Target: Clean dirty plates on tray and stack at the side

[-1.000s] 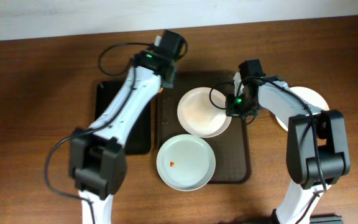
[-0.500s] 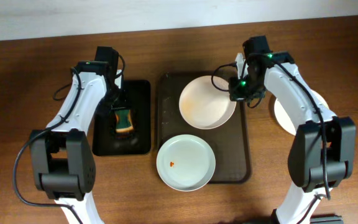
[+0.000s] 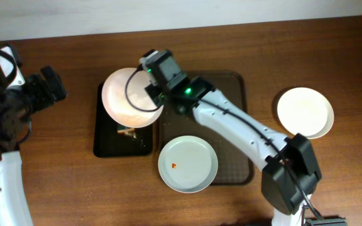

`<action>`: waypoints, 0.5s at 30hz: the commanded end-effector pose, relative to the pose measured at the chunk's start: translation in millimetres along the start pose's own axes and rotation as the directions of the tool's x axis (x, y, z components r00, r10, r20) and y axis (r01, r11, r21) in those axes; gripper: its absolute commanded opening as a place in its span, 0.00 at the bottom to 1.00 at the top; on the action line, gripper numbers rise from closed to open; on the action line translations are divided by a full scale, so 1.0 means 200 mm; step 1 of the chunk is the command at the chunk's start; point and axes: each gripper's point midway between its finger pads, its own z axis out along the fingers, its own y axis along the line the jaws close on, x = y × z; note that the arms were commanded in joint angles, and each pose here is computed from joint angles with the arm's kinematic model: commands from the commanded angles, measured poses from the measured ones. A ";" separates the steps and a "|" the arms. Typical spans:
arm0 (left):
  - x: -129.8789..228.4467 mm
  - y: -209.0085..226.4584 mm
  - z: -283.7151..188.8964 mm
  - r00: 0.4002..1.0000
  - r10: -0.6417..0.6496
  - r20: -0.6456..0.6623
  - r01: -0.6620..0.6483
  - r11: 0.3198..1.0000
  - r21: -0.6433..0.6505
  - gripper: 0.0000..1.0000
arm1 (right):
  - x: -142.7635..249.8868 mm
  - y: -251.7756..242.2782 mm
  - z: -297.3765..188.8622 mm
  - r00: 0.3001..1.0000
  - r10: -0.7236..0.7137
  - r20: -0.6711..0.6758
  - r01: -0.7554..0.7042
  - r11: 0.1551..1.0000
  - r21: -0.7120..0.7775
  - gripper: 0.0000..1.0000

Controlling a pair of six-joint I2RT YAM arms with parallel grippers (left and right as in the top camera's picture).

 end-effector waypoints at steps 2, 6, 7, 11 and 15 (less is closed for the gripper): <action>0.01 0.00 -0.05 1.000 0.000 0.007 0.000 1.000 0.007 1.00 | -0.16 -0.03 -0.17 0.980 -0.182 0.075 0.151 0.942 0.301 0.04; 0.02 0.00 -0.05 1.000 -0.001 -0.001 0.001 1.000 0.006 1.00 | -0.27 0.03 -0.34 0.953 -0.281 0.113 0.183 0.831 0.525 0.04; 0.02 0.00 -0.05 1.000 -0.001 -0.001 0.001 1.000 0.006 1.00 | -0.28 0.04 -0.36 0.949 -0.294 0.111 0.189 0.817 0.544 0.04; 0.02 0.00 -0.05 1.000 -0.001 -0.001 0.001 1.000 0.006 1.00 | -0.30 0.10 -0.42 0.936 -0.334 0.110 0.209 0.781 0.588 0.04; 0.02 0.00 -0.05 1.000 -0.001 -0.001 0.001 1.000 0.006 1.00 | -0.30 0.08 -0.43 0.938 -0.331 0.105 0.204 0.769 0.605 0.04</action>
